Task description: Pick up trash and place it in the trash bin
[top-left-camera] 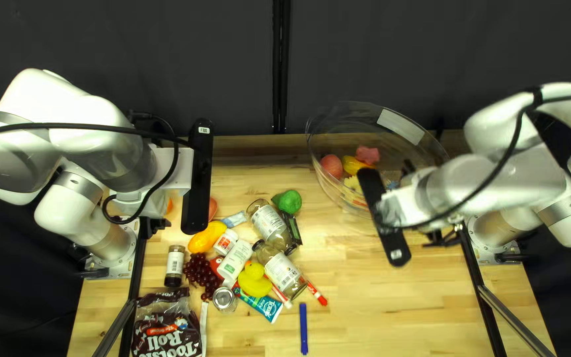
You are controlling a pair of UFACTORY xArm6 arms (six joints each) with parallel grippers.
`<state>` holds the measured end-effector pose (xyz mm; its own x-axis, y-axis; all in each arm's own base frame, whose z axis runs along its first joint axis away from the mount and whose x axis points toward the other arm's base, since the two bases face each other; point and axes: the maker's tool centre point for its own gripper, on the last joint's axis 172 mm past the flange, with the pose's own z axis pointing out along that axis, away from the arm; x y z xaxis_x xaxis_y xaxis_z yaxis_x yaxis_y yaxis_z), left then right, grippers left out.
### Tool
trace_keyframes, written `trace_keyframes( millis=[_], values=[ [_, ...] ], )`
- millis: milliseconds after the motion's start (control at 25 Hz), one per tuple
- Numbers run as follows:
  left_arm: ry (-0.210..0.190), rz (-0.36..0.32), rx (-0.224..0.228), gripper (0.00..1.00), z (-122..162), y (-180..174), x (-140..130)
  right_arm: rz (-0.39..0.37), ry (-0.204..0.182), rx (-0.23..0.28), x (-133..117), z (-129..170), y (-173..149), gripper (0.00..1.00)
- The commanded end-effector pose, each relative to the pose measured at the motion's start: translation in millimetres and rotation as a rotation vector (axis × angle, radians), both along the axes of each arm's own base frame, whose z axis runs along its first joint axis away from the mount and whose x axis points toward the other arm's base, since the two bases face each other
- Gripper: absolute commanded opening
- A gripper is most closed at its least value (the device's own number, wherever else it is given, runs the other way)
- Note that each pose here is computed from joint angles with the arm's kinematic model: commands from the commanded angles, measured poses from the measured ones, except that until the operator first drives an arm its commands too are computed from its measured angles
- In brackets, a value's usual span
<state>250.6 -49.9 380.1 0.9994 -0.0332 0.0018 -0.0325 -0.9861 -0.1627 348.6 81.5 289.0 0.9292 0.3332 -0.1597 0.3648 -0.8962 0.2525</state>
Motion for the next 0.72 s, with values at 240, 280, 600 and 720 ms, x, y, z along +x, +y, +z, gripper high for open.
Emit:
trace_keyframes(
  millis=[240, 280, 600, 720],
  values=[
    [0.0, 0.0, 0.0, 1.0, 0, 0, 0, -0.033, 0.013, 0.044, -16, 26, 9, 1.0],
    [0.0, 0.0, 0.0, 1.0, 0, 0, 0, -0.04, 0.012, 0.045, -17, 28, 9, 1.0],
    [0.0, 0.0, 0.0, 1.0, 0, 0, 0, -0.051, -0.002, 0.054, -14, 28, 11, 1.0],
    [0.0, 0.0, 0.0, 1.0, 0, 0, 0, -0.051, -0.002, 0.054, -14, 28, 11, 1.0]
  ],
)
